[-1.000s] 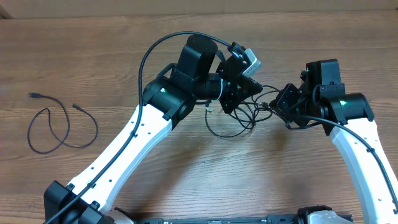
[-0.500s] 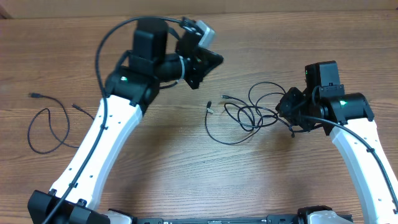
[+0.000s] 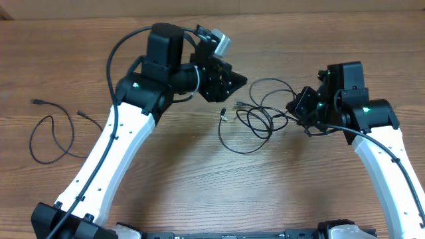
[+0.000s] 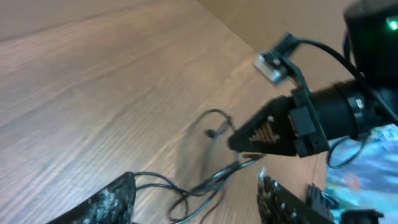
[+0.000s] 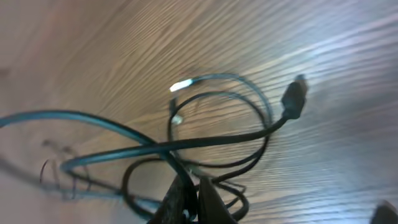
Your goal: Untangle cables
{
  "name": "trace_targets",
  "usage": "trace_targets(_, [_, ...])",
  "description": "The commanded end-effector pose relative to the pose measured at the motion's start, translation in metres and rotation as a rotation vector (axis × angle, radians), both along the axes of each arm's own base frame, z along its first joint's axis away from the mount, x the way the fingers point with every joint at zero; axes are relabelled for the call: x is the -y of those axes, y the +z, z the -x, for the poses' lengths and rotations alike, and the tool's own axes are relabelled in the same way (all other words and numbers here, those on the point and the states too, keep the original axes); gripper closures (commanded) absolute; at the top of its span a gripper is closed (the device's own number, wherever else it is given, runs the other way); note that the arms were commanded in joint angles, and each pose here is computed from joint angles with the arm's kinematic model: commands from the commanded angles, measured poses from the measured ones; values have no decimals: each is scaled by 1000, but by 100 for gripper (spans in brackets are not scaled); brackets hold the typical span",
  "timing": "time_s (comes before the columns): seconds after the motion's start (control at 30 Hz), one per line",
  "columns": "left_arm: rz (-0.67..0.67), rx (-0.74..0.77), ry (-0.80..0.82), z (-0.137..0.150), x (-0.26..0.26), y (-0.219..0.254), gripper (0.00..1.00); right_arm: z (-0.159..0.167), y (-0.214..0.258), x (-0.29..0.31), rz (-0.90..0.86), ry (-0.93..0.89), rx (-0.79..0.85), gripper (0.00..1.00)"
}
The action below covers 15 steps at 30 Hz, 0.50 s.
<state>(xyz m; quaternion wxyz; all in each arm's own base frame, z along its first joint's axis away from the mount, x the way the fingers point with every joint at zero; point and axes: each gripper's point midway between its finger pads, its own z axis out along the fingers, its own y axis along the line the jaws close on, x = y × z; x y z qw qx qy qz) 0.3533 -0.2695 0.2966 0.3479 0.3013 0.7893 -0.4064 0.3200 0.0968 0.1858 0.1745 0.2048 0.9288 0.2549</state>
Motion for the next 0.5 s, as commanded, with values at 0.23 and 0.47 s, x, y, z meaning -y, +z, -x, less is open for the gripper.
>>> trace_targets(0.23, [-40,-15,-36,0,20,-18,36,2,23,-29,-101,214,104,96])
trace_targets(0.47, [-92,-65,-49,-14,25,-59,36,4,24,-32,-112,232,108,96])
